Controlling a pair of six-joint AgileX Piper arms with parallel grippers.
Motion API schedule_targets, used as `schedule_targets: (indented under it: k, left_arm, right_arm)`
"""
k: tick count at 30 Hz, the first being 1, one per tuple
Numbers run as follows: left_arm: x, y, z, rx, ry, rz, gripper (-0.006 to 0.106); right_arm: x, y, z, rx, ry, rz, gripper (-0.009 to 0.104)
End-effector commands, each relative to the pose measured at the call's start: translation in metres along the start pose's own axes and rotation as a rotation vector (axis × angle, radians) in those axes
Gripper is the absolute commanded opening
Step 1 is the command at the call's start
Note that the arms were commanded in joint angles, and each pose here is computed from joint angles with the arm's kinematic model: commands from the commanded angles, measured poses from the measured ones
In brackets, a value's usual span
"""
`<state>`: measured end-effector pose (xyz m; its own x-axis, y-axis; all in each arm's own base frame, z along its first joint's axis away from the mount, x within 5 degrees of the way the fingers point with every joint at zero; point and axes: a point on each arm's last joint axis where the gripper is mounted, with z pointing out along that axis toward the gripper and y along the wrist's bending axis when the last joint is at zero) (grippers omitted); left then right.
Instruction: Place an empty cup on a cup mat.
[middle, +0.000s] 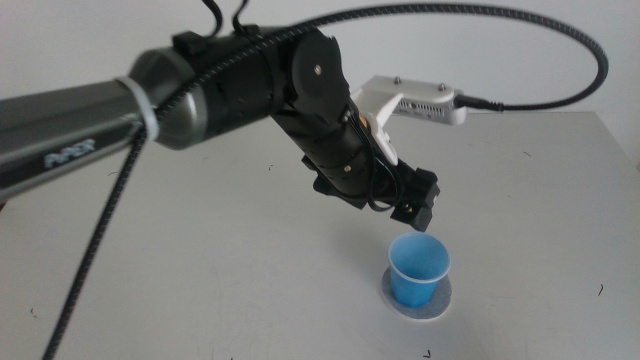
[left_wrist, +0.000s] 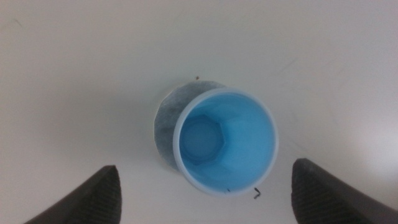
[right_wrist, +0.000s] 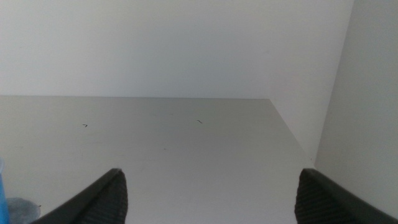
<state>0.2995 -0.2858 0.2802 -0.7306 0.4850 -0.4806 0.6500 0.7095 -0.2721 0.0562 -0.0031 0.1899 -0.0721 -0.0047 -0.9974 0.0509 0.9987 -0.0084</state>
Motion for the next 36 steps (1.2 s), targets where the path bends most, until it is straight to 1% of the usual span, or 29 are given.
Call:
schedule_targets:
  k: [1,2,4,9,11,13,15,18,20,23,24,27,32,36]
  left_arm:
    - [-0.011,-0.019,-0.062,0.047,-0.152,0.02,0.105]
    - [-0.009,-0.022,-0.075,0.044,-0.161,0.035,0.105]
    - [-0.004,-0.021,-0.101,0.002,-0.181,0.07,0.105]
    - [0.013,-0.019,-0.157,-0.154,-0.23,0.161,0.105]
    - [0.022,-0.016,-0.178,-0.24,-0.276,0.152,0.105]
    - [0.035,-0.014,-0.199,-0.303,-0.324,0.118,0.105]
    - [0.052,-0.01,-0.217,-0.367,-0.373,0.07,0.105]
    - [0.083,0.001,-0.237,-0.467,-0.462,0.037,0.105]
    - [0.103,0.013,-0.243,-0.5,-0.522,0.002,0.105]
    - [0.137,0.031,-0.247,-0.505,-0.625,-0.098,0.105]
    - [0.151,0.038,-0.247,-0.521,-0.657,-0.142,0.105]
    - [0.193,0.051,-0.24,-0.587,-0.737,-0.198,0.105]
    - [0.255,0.059,-0.219,-0.695,-0.898,-0.245,0.105]
    - [0.294,0.061,-0.197,-0.753,-1.031,-0.268,0.105]
  right_arm:
    - [-0.012,0.0,-0.003,-0.002,-0.108,-0.017,0.094]
    - [-0.012,0.0,-0.003,-0.002,-0.108,-0.017,0.094]
    - [-0.012,0.0,-0.003,-0.002,-0.108,-0.017,0.094]
    - [-0.012,0.0,-0.003,-0.002,-0.108,-0.017,0.094]
    - [-0.012,0.0,-0.003,-0.001,-0.108,-0.017,0.094]
    - [-0.012,0.0,-0.003,-0.002,-0.108,-0.017,0.094]
    - [-0.012,0.0,-0.003,-0.002,-0.108,-0.017,0.094]
    - [-0.012,0.0,-0.003,-0.001,-0.108,-0.017,0.094]
    - [-0.012,0.0,-0.003,-0.001,-0.108,-0.017,0.094]
    - [-0.012,0.0,-0.003,-0.001,-0.108,-0.017,0.094]
    - [-0.012,0.0,-0.003,-0.001,-0.108,-0.017,0.094]
    - [-0.012,0.0,-0.003,-0.001,-0.108,-0.017,0.094]
    - [-0.012,0.0,-0.003,-0.001,-0.108,-0.017,0.094]
    - [-0.012,0.0,-0.003,-0.001,-0.108,-0.017,0.094]
